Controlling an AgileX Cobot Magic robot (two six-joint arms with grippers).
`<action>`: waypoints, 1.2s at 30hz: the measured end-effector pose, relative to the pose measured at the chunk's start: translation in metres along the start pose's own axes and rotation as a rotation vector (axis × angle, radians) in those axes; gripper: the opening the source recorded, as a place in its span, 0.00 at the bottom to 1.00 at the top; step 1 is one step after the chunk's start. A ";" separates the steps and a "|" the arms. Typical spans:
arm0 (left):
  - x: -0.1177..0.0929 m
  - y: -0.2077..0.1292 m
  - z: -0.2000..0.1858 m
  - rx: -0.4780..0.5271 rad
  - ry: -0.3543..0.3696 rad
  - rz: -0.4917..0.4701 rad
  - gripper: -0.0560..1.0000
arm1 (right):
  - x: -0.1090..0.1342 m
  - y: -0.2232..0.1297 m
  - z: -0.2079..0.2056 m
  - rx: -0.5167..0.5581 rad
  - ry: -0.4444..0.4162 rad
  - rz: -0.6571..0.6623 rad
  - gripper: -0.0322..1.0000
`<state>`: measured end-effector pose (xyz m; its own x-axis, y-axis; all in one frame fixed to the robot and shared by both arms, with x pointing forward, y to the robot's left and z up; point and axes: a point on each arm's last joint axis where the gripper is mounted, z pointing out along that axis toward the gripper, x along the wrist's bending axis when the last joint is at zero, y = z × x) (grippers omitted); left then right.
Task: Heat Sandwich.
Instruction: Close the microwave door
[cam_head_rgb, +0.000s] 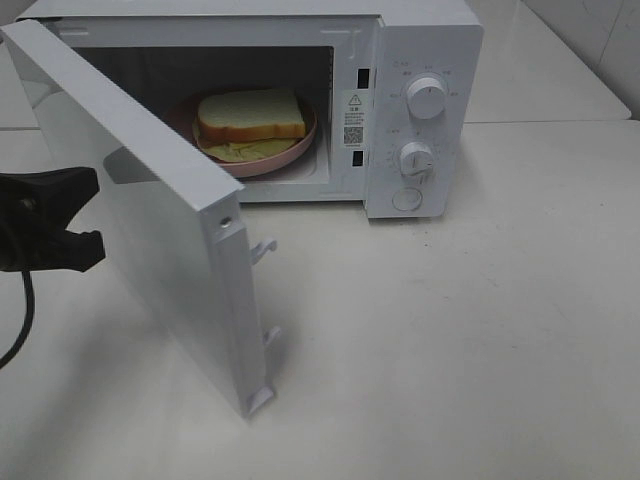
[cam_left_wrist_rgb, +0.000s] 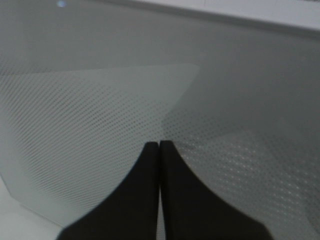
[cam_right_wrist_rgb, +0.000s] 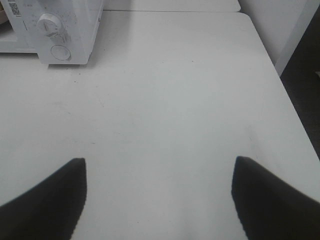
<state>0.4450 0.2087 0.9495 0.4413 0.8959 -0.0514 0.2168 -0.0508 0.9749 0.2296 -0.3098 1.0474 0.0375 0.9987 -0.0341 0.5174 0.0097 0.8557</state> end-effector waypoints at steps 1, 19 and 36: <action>-0.006 0.001 0.004 -0.004 -0.002 0.007 0.06 | 0.000 0.000 0.000 0.000 0.000 0.000 0.77; -0.052 0.010 0.051 -0.023 -0.023 0.038 0.06 | 0.000 0.000 0.000 0.000 0.000 0.000 0.77; -0.085 0.023 0.103 -0.063 -0.047 -0.003 0.06 | 0.000 0.000 0.000 -0.001 0.000 0.000 0.77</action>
<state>0.5016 0.0859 0.9539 0.4812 0.8744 -0.0627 0.1635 -0.0192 0.9864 0.2296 -0.3098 1.0475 0.0375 0.9987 -0.0340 0.5166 0.0098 0.8562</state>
